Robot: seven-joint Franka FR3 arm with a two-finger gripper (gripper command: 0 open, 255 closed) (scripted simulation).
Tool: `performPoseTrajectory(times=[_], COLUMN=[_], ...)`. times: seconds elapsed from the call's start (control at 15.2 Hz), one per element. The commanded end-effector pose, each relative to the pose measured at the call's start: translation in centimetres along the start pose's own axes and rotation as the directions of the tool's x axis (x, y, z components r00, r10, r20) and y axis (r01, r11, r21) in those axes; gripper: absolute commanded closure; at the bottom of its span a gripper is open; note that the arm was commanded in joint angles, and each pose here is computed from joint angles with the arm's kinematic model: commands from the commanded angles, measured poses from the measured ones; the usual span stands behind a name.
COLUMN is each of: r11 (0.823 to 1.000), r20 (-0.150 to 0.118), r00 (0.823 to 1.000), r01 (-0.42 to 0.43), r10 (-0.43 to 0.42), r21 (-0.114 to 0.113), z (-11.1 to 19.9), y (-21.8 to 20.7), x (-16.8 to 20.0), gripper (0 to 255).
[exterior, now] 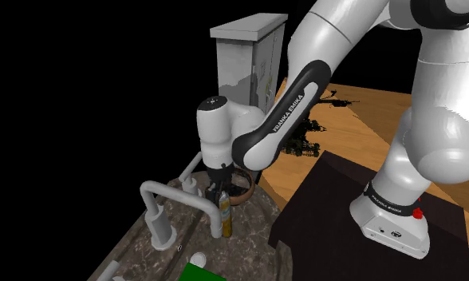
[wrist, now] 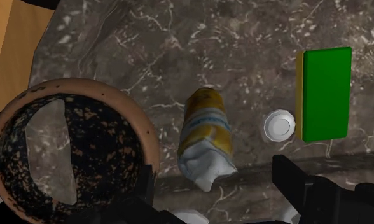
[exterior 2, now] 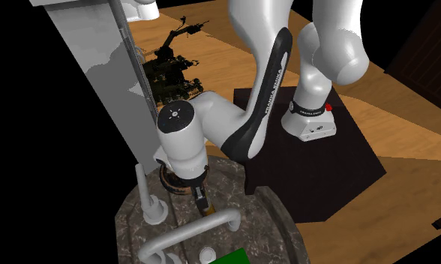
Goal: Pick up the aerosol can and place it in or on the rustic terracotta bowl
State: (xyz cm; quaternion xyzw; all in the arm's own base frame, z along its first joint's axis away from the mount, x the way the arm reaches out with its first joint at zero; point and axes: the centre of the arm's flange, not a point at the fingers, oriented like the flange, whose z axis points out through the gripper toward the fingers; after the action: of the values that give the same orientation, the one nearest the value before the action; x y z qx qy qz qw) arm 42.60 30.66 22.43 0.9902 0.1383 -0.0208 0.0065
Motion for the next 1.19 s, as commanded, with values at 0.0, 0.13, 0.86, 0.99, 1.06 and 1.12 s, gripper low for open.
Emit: performPoseTrajectory(times=[0.0, 0.13, 0.86, 0.99, 1.06, 1.12], r11=[1.000, 1.000, 1.000, 1.000, 1.000, 1.000], r20=[-0.001, -0.001, -0.001, -0.001, -0.001, -0.001], r00=[1.000, 1.000, 1.000, 1.000, 1.000, 1.000], r01=[0.000, 0.000, 0.000, 0.000, 0.000, 0.000], r10=[0.000, 0.000, 0.000, 0.000, 0.000, 0.000], r21=[0.000, 0.000, 0.000, 0.000, 0.000, 0.000], z=[1.1, 2.5, 2.5, 2.5, 2.5, 2.5], y=[0.0, 0.0, 0.0, 0.0, 0.0, 0.0], x=[0.0, 0.0, 0.0, 0.0, 0.0, 0.0], gripper=[0, 0, 255, 255, 255, 255])
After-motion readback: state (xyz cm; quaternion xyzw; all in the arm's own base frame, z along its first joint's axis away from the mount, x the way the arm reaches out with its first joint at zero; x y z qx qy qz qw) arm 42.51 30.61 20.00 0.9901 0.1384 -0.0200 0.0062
